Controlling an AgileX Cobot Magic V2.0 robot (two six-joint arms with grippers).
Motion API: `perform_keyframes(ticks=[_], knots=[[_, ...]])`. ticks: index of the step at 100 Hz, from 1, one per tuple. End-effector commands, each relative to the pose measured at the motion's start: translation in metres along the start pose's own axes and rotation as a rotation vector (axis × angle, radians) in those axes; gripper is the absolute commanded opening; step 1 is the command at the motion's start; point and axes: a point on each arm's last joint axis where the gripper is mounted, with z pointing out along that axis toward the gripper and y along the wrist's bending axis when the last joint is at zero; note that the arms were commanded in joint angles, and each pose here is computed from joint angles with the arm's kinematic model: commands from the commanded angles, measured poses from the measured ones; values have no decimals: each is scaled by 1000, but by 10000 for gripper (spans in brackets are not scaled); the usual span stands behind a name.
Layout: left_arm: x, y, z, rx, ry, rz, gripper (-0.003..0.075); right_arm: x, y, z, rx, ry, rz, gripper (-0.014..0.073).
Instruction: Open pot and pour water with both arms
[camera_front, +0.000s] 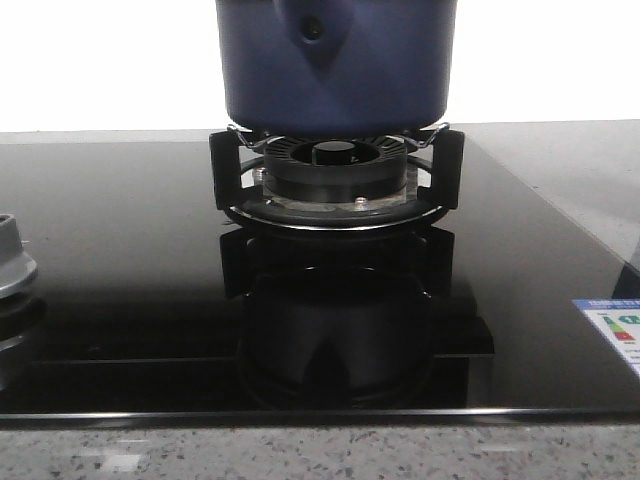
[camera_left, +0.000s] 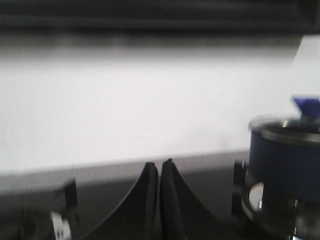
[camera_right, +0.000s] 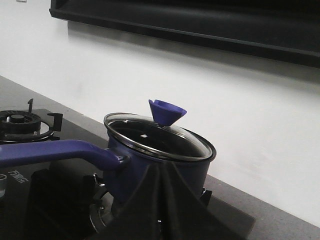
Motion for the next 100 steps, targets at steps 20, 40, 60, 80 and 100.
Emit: perform_keyframes(ticks=[20, 40, 60, 80, 100], knots=[[55, 3, 5, -27, 52, -56, -20, -9, -3, 1, 14, -30, 24, -71], [82, 9, -6, -110, 88, -92, -20, -9, -3, 1, 14, -30, 24, -71], [96, 13, -15, -203, 124, -113, -20, -9, -3, 1, 14, -30, 24, -71], [107, 14, -17, -223, 206, -113, -20, -9, -3, 1, 14, -30, 24, -71], [119, 14, -19, -229, 275, -105, -20, -9, -3, 1, 14, -30, 24, -71]])
